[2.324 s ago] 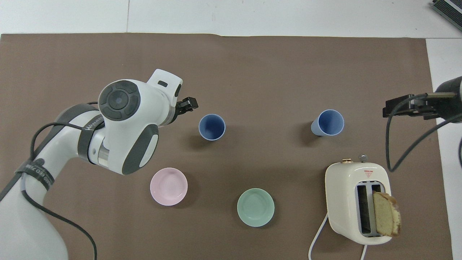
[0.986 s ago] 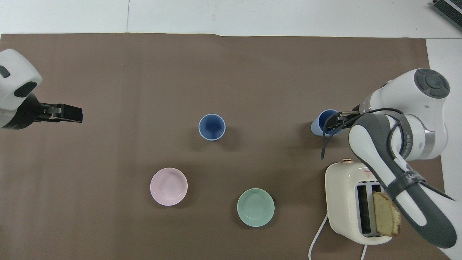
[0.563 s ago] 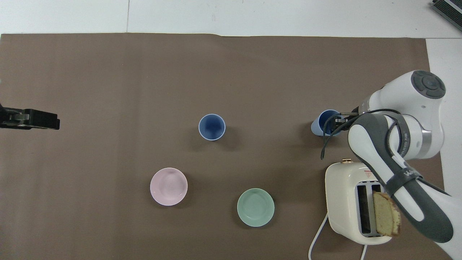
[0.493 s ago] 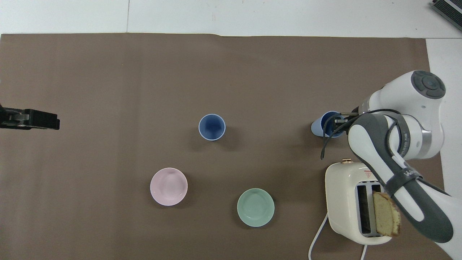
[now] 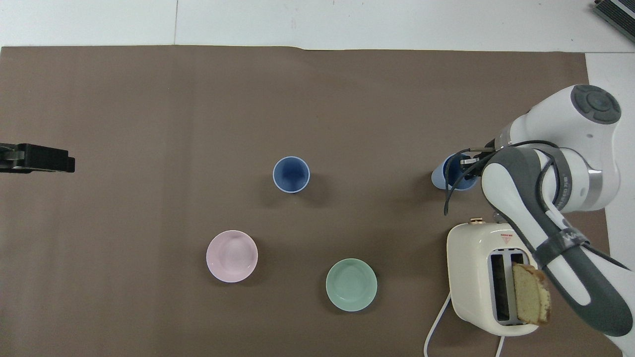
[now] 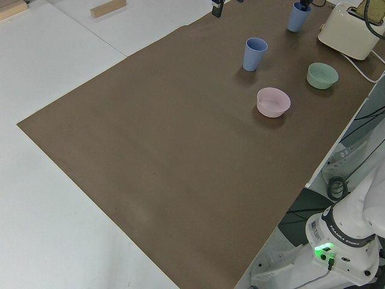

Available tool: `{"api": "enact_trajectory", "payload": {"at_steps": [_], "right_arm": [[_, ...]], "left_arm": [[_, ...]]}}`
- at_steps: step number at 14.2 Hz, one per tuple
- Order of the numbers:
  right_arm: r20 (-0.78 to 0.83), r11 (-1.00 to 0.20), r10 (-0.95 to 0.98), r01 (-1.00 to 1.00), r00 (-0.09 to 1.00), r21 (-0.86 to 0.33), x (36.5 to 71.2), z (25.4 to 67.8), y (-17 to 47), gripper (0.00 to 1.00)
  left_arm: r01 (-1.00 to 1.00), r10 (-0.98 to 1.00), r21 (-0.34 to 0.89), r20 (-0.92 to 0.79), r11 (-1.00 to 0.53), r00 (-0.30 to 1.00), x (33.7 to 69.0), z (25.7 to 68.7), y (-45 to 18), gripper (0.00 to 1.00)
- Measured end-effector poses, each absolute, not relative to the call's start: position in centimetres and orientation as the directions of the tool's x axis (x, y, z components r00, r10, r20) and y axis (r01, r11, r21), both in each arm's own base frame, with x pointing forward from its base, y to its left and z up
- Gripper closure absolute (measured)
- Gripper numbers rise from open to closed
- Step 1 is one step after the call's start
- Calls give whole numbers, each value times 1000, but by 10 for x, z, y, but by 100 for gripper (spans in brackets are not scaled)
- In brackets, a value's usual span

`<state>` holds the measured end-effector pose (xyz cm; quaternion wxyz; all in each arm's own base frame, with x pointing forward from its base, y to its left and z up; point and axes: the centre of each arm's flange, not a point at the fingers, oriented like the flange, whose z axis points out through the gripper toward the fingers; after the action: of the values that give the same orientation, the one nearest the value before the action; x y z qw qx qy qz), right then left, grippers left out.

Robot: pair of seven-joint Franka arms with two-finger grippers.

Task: Stack blue cups with both arms
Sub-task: 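Lift the blue cup with the right gripper over the center cup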

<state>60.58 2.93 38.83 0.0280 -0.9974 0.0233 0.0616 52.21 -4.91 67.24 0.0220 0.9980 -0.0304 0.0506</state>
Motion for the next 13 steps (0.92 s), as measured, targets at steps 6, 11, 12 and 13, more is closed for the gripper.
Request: {"api": "enact_trajectory", "payload": {"at_steps": [6,11,12,13], "right_arm": [[-82,-999,7,4,997,-46,612,482,128,96],[-35,-998,25,23,999,-53,596,520,217,96],[-23,-998,25,24,999,-59,593,526,237,96],[-12,-998,17,16,1000,-65,588,532,257,96]], "left_arm": [[-65,-62,38,76,-997,995,519,672,-49,0],[-93,-92,29,28,-995,995,514,667,-47,0],[-97,-96,29,27,-995,995,514,667,-46,0],[-98,-98,29,28,-995,995,514,667,-46,0]]}}
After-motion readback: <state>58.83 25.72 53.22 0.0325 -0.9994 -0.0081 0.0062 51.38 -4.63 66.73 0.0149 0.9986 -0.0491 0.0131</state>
